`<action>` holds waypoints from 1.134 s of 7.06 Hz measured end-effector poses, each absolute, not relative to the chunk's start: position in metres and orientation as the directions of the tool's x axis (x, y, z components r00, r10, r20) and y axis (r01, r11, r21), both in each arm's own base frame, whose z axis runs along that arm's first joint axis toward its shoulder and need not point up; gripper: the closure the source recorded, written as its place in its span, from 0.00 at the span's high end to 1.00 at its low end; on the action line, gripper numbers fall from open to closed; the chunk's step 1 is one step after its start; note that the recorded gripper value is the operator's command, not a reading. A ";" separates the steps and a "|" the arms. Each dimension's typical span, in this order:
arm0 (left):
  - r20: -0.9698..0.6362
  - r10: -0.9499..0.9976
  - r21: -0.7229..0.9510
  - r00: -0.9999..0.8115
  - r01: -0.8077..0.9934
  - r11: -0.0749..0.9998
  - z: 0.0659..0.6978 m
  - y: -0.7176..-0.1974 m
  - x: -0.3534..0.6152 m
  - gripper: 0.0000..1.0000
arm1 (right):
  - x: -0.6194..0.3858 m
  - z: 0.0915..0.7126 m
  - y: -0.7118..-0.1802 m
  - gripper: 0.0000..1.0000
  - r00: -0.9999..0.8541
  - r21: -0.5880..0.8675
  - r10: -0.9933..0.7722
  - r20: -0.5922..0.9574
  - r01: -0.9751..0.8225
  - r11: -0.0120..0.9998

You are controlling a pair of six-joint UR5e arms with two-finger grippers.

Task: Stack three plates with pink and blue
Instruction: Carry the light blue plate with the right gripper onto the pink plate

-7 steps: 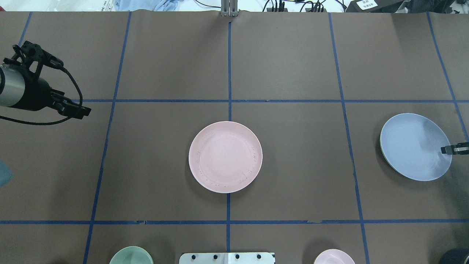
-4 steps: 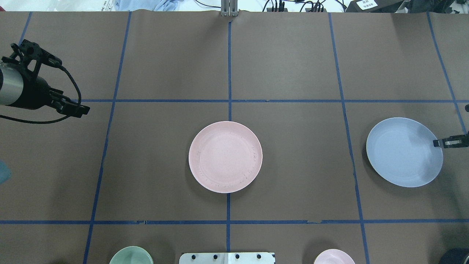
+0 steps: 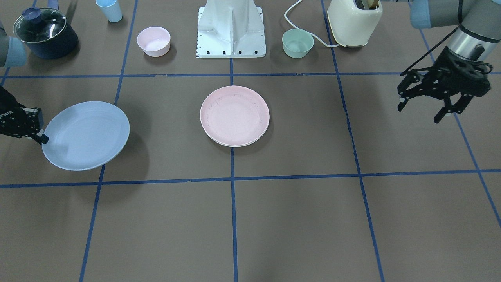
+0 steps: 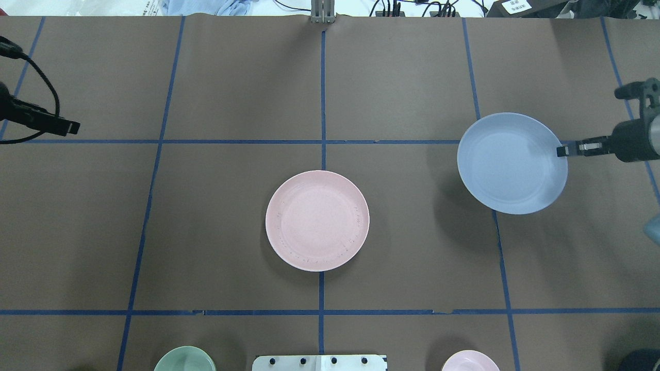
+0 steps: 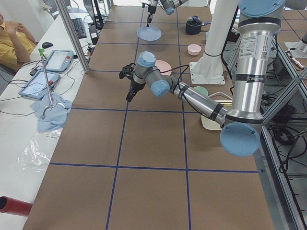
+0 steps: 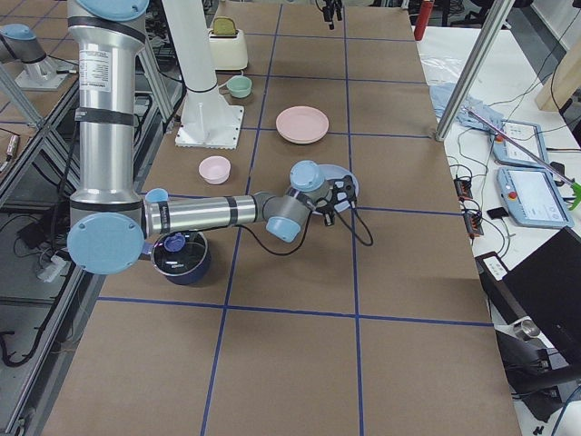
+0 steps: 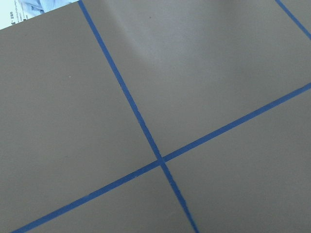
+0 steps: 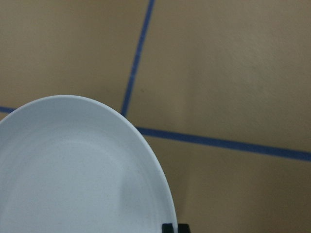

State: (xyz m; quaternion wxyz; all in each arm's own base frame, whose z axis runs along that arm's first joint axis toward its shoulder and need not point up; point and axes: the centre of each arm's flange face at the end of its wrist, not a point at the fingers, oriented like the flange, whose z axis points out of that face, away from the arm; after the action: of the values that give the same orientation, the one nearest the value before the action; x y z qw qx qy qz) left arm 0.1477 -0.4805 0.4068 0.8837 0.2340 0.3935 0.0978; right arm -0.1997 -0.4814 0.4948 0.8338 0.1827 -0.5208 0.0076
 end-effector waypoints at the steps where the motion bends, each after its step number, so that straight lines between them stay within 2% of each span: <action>1: -0.647 0.299 0.451 0.702 0.036 0.892 0.432 -0.481 0.118 1.00 | -0.235 0.444 -0.497 0.00 0.383 0.255 -0.151 0.911 -0.236 0.938; 3: -0.591 0.293 0.426 0.751 -0.018 0.904 0.467 -0.481 0.079 1.00 | -0.321 0.356 -0.489 0.00 0.307 0.199 -0.118 0.944 -0.246 0.949; 5: -0.566 0.306 0.416 0.766 -0.055 0.907 0.479 -0.481 0.066 1.00 | -0.406 0.277 -0.435 0.00 0.393 0.174 -0.064 0.917 -0.250 0.952; 8: -0.563 0.302 0.404 0.769 -0.062 0.912 0.487 -0.479 0.064 1.00 | -0.486 0.246 -0.370 0.00 0.497 0.183 -0.037 0.867 -0.247 0.952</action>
State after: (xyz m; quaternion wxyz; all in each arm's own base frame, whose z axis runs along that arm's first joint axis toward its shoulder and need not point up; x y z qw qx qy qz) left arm 0.0637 -0.4792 0.4866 0.9223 0.1846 0.3251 0.0984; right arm -0.4864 -0.3696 0.2457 0.8534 0.1428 -0.4976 0.0613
